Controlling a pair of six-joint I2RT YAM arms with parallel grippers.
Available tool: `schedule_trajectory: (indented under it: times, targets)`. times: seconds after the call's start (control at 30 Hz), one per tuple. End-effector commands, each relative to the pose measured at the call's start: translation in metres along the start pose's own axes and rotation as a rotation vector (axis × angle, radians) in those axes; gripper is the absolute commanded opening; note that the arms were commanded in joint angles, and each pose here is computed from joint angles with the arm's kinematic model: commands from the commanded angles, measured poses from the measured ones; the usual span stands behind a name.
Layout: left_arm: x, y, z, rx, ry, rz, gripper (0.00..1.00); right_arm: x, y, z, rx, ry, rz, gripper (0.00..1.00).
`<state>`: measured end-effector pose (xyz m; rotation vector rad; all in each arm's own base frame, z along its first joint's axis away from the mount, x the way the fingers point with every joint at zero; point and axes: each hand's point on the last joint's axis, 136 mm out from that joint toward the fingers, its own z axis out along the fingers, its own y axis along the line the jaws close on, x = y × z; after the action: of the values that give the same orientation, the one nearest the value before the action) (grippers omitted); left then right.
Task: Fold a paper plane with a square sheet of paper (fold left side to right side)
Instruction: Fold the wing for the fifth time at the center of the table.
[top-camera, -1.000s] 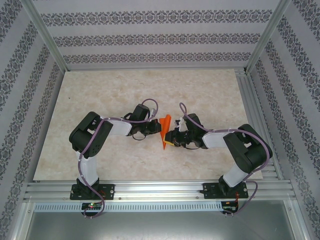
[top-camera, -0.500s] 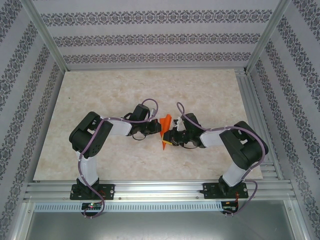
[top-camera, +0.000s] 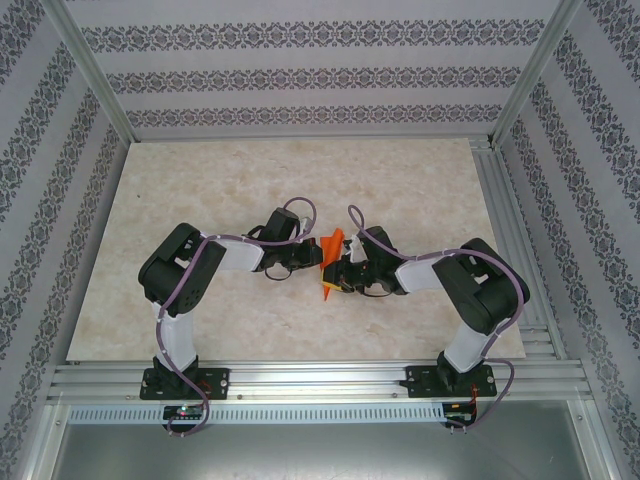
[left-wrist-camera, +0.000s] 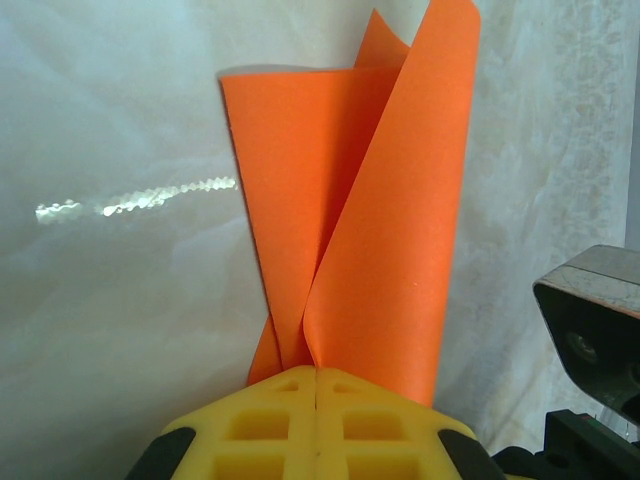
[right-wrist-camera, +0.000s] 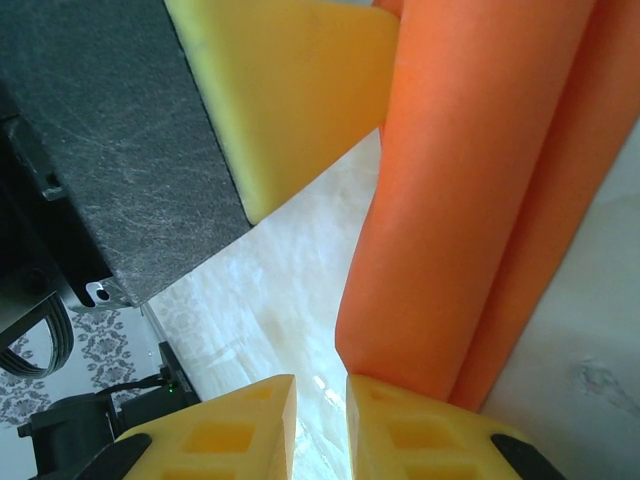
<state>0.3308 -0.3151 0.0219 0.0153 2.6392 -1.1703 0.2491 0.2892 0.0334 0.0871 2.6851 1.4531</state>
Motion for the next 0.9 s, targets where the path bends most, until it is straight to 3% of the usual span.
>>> schedule_trajectory:
  times: [0.0,0.87]
  targets:
    - [-0.007,0.011,0.008,-0.024,-0.012,0.008,0.01,-0.007,0.005,0.004,0.001,-0.021,-0.033,0.21]
    - [-0.008,0.010,0.008,-0.024,-0.010,0.010,0.00,-0.001,-0.011,0.011,0.056,0.017,-0.019,0.21]
